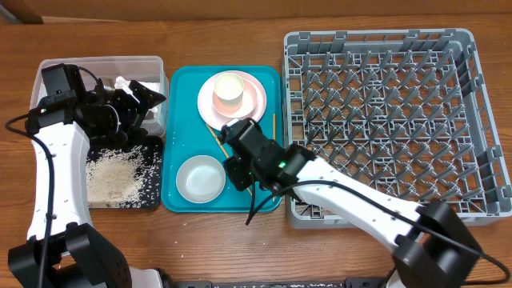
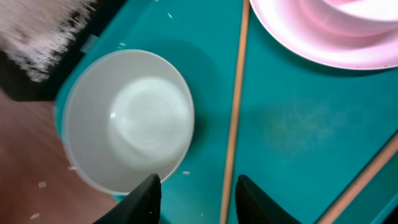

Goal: Sort waste into correct bins and load items into the dishwasher
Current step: 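Reach the right gripper to a wooden chopstick on the teal tray, then close the right gripper on the chopstick and lift it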

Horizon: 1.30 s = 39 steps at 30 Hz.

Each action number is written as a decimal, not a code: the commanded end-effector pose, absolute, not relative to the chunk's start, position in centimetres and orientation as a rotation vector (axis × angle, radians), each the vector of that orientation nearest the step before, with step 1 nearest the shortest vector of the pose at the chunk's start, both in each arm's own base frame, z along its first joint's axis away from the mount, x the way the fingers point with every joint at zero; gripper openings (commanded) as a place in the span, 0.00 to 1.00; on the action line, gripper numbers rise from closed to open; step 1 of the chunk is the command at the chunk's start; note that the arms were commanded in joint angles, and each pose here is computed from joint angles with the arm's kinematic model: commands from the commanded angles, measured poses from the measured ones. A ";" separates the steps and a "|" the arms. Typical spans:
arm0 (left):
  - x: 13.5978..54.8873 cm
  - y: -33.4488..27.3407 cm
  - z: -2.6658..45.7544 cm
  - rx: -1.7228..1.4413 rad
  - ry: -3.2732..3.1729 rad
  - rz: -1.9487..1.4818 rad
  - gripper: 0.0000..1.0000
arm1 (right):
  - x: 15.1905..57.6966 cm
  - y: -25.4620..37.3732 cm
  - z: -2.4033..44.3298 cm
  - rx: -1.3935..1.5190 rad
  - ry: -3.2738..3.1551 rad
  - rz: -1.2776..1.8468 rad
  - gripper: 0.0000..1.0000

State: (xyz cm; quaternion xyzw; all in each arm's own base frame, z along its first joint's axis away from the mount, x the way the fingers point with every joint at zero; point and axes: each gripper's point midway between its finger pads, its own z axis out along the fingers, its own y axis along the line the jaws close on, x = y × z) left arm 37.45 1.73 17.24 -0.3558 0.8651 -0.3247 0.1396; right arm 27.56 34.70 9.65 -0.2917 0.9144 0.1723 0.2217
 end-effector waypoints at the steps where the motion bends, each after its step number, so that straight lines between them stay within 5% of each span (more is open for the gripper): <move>1: 37.7 2.0 18.0 -0.991 2.485 -0.913 1.00 | 29.2 34.1 8.4 -0.802 2.502 0.336 0.41; 12: 37.7 2.0 18.0 -0.991 2.485 -0.913 1.00 | 29.1 33.1 7.3 -0.881 2.499 0.249 0.31; 39: 37.7 2.0 18.0 -0.991 2.485 -0.913 1.00 | 29.2 31.9 4.0 -1.094 2.441 0.101 0.33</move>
